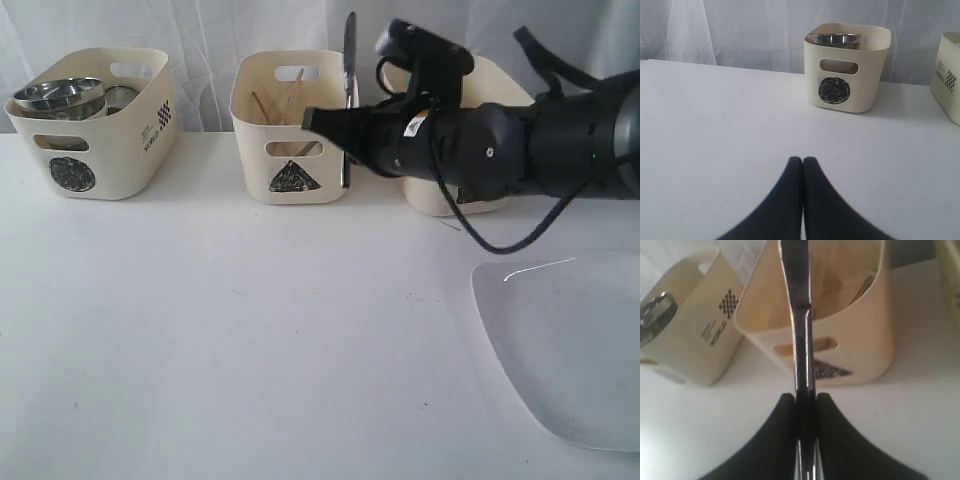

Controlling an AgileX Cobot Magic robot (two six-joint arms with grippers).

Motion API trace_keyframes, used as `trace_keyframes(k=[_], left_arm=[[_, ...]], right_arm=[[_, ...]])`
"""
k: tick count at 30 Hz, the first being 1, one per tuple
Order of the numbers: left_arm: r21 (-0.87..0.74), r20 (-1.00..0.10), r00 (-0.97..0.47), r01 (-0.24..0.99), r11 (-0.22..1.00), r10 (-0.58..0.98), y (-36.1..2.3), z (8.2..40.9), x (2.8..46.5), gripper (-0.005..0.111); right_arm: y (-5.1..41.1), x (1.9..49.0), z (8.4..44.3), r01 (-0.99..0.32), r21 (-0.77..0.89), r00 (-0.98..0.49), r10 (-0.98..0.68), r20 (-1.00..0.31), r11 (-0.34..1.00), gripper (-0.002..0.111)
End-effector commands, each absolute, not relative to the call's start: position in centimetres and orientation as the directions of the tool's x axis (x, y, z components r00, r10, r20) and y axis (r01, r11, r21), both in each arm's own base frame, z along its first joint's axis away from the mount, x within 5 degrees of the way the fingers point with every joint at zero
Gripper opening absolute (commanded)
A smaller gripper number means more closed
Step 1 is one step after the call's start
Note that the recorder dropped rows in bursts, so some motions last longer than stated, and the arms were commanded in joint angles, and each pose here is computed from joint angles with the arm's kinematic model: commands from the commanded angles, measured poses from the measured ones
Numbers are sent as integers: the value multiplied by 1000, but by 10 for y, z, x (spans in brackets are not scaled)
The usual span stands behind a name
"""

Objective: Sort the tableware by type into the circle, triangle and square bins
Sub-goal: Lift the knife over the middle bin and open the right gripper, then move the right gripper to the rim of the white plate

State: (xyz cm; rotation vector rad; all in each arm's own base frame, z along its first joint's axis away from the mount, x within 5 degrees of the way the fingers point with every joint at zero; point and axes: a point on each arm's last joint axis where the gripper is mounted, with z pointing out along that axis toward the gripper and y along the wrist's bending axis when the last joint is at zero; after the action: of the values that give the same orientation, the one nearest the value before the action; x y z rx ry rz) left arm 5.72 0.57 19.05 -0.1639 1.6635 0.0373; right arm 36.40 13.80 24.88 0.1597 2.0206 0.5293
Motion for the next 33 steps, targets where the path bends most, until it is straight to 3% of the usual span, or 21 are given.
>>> trace_keyframes(k=[1,10,24,31,33], left_arm=[[-83,-992,-84,-132,988,-94,6,190,57,0],[-83,-992,-84,-132,988,-94,6,190,57,0],[-83,-992,-84,-132,988,-94,6,190,57,0],[-83,-992,-84,-132,988,-94,6,190,57,0],[-83,-992,-84,-132,988,-94,6,190,57,0]], right_arm=[[122,393,267,-80,462,-394,398,-828,883,0],[133,454,279,-124,437,-328,379,-865,891,0],[158,531,244,-187,327,-319,258,-912,926,1],[157,534,245,-188,328,-321,258,-911,926,25],[154,533,245,-179,327,-352,250,-902,928,27]])
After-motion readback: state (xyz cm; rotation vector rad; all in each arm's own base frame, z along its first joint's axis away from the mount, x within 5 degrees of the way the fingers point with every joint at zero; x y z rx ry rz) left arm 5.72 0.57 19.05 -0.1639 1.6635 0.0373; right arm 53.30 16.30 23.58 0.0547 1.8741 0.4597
